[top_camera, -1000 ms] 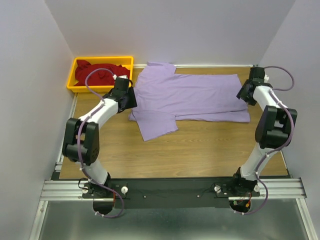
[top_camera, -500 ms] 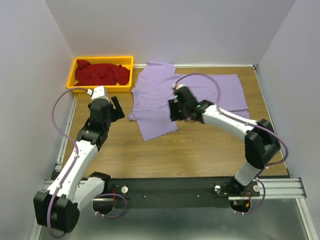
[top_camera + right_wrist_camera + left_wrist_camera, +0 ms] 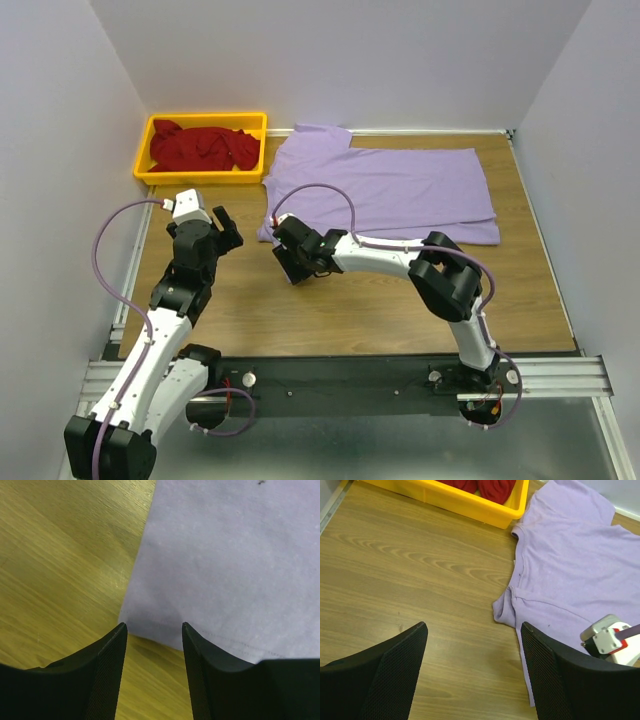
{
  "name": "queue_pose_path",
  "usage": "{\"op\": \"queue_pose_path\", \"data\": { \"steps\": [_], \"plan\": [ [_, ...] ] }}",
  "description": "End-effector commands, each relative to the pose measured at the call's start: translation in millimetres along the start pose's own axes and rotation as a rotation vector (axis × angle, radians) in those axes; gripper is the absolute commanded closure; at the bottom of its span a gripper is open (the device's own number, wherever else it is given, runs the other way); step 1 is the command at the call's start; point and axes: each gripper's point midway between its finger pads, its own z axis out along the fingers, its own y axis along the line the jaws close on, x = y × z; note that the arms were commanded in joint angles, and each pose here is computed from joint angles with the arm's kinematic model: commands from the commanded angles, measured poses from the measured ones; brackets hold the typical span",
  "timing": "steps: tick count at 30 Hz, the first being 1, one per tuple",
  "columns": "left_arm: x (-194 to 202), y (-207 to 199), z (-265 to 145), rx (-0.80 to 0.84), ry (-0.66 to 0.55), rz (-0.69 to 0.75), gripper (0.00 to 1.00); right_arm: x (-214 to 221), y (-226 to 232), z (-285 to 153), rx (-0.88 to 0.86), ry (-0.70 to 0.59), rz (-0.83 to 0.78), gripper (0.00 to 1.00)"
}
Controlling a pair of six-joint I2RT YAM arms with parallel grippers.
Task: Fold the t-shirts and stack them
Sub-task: Fold the tshirt
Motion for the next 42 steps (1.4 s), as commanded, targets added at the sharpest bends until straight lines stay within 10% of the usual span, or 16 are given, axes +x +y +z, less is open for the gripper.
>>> {"op": "queue_pose_path", "data": {
  "steps": [1, 9, 16, 42],
  "plan": [
    [-11, 2, 4, -0.023, -0.039, -0.006, 0.17, -3, 11, 10, -0.023, -0.001, -0.041, 0.45],
    [-7, 1, 7, -0.023, -0.023, 0.004, 0.18, 19, 17, 22, -0.051, 0.057, -0.068, 0.53],
    [-6, 0, 8, -0.016, -0.022, 0.008, 0.18, -3, -6, 14, 0.081, -0.019, -0.093, 0.99],
    [14, 0, 18, -0.022, 0.054, 0.037, 0.19, -182, -146, 20, 0.454, -0.304, -0.276, 0.99]
  ]
}}
